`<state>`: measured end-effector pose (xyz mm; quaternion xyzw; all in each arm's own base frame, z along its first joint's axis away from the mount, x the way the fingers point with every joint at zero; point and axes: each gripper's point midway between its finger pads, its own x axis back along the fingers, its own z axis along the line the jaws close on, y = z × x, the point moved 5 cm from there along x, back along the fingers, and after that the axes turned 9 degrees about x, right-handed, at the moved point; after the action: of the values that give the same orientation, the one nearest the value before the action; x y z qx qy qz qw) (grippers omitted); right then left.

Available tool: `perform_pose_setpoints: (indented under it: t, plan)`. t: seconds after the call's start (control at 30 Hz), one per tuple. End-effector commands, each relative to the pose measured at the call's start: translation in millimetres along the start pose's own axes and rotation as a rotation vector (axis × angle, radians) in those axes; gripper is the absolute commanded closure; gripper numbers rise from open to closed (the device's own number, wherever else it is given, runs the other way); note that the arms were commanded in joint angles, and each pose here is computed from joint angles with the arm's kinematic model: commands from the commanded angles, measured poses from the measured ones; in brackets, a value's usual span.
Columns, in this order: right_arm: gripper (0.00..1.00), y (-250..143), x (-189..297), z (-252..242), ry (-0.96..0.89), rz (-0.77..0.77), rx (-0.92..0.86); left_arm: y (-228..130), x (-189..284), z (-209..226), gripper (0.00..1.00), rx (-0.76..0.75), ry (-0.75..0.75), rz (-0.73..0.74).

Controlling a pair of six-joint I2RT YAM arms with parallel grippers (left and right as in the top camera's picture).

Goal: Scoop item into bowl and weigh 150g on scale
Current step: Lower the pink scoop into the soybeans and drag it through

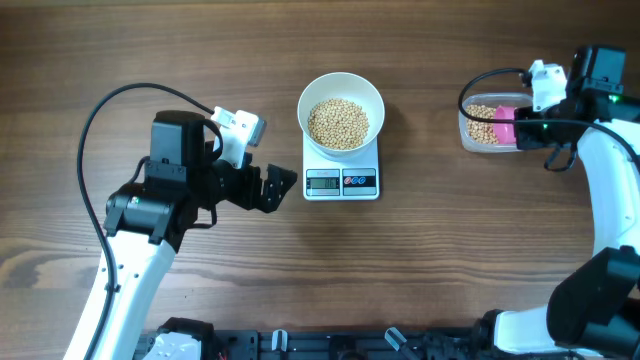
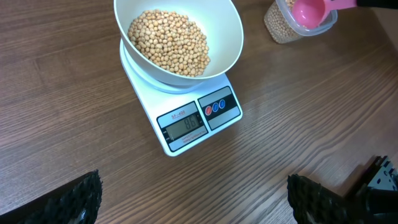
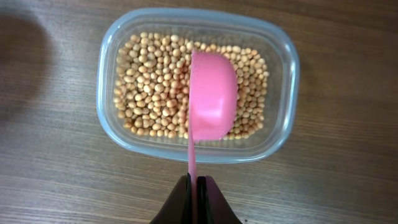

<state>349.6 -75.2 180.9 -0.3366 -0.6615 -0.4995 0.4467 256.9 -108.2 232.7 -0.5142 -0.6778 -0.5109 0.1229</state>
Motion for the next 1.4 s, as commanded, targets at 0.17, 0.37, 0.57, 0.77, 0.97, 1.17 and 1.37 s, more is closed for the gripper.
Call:
perform_pose_setpoints:
  t: [0.17, 0.37, 0.57, 0.77, 0.97, 1.17, 1.37]
  plan:
    - [0.96, 5.2, -7.2, 21.9, 0.172, -0.049, -0.009, 0.3, -0.7, 0.8, 0.00, 0.013, -0.010, 0.002]
    - [0.96, 6.1, -6.5, 25.0, 0.198, -0.057, -0.026, 0.3, -0.7, 0.8, 0.00, 0.013, -0.010, 0.002]
    - [0.96, 8.1, -6.9, 22.4, 0.181, -0.064, -0.038, 0.3, -0.7, 0.8, 0.00, 0.013, -0.010, 0.002]
    - [0.96, 3.0, -9.1, -4.5, -0.029, -0.003, -0.046, 0.3, -0.7, 0.8, 0.00, 0.013, -0.010, 0.002]
    - [0.96, 1.8, -8.8, -10.7, -0.078, 0.011, -0.054, 0.3, -0.7, 0.8, 0.00, 0.013, -0.010, 0.002]
    - [0.96, 3.7, -9.9, -14.7, -0.105, 0.003, -0.053, 0.3, -0.7, 0.8, 0.00, 0.013, -0.010, 0.002]
    - [0.96, -4.5, -20.7, -2.0, -0.026, 0.009, -0.054, 0.3, -0.7, 0.8, 0.00, 0.013, -0.010, 0.002]
